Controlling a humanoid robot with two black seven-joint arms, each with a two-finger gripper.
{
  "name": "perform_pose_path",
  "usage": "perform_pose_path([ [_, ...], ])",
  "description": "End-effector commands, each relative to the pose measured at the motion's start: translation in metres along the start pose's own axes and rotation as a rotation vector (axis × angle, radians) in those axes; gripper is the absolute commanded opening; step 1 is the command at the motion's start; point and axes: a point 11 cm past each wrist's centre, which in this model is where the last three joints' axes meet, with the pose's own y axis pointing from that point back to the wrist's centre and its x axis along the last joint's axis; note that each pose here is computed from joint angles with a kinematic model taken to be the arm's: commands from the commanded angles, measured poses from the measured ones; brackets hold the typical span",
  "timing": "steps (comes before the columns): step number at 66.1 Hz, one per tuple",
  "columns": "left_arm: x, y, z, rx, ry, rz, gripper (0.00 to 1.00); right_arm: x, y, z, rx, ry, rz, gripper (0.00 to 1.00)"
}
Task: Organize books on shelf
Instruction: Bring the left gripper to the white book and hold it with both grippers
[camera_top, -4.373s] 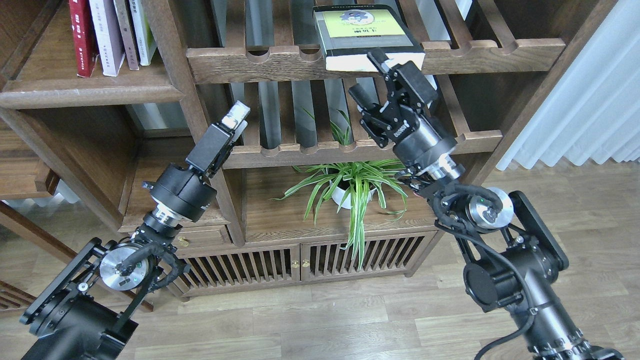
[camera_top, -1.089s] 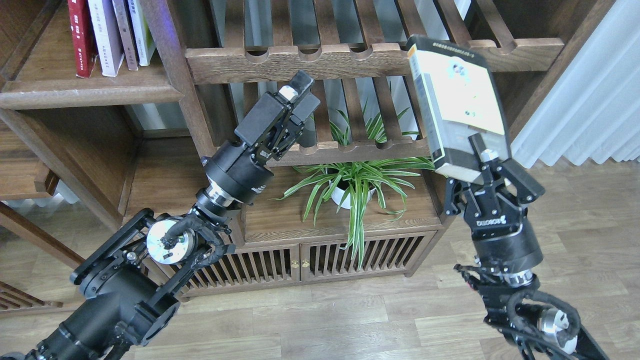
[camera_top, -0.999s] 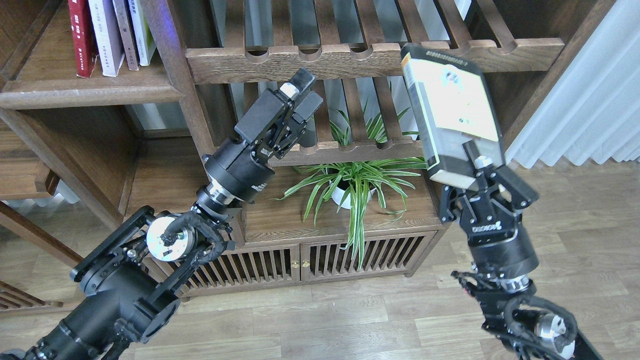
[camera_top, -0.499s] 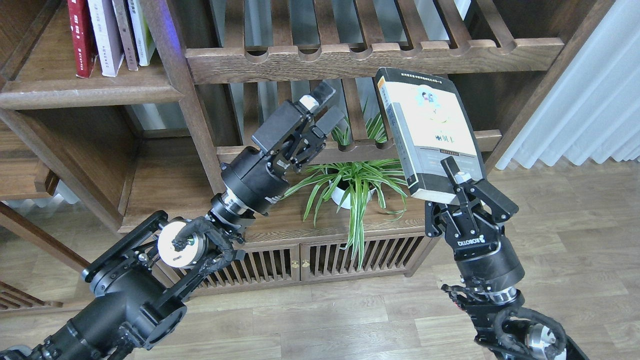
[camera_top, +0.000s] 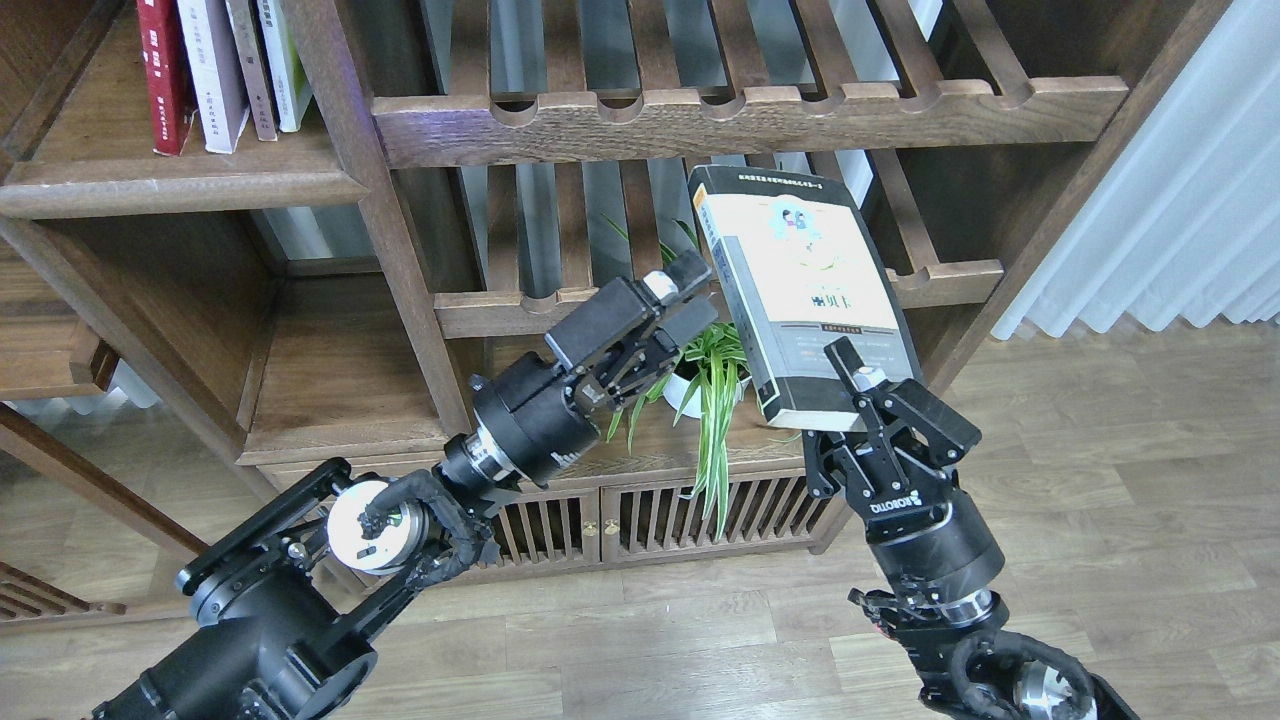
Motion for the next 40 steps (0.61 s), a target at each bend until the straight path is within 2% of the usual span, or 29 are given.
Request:
perform_pose_path([
  [1, 0.001, 0.002, 0.0, 0.005, -0.002, 0.007, 0.89, 0.009, 0.004, 0.005, -0.012, 0.011, 0.031, 0.11],
  [22, 0.017, 0.033, 0.007, 0.088, -0.055, 0.11, 0.89, 0.017, 0.006, 0.011, -0.027, 0.022, 0.057, 0.12],
  [40, 0.018, 0.035, 0.006, 0.088, -0.053, 0.116, 0.83, 0.027, 0.006, 0.018, -0.043, 0.04, 0.081, 0.13],
])
